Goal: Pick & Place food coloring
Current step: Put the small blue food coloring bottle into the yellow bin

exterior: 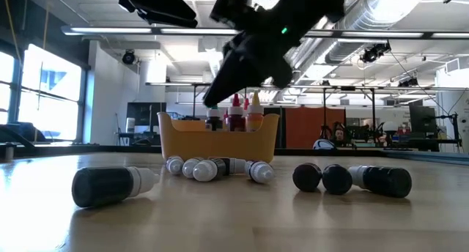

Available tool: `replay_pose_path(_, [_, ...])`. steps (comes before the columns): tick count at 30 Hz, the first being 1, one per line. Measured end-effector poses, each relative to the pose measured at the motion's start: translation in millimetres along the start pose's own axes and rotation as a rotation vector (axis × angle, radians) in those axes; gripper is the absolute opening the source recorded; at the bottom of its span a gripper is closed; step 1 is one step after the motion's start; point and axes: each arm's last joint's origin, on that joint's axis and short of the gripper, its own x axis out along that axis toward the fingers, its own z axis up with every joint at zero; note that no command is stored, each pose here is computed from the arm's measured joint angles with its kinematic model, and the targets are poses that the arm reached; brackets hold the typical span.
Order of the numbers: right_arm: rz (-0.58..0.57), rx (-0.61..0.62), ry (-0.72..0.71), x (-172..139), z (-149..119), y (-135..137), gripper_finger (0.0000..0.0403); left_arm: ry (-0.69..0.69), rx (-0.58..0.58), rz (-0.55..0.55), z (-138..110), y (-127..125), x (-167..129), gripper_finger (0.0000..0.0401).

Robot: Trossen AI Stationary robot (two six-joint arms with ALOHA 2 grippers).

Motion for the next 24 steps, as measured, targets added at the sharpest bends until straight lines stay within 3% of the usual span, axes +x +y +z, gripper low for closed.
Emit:
replay_pose_path(6, [0.124, -0.023, 0.07, -36, 6, 35, 0.0153, 0.012, -0.075, -0.037, -1, -1, 0, 0.0179])
replay_pose_path(15, [0.61, -0.159, 0.272, -66, -13, 78, 0.0154, 0.024, -0.096, -0.122, -1, -4, 0, 0.0179])
replay_pose_path(24, [0.695, -0.355, 0.175, -67, -11, 93, 0.0154, 0.017, -0.099, -0.121, -1, -4, 0, 0.0179])
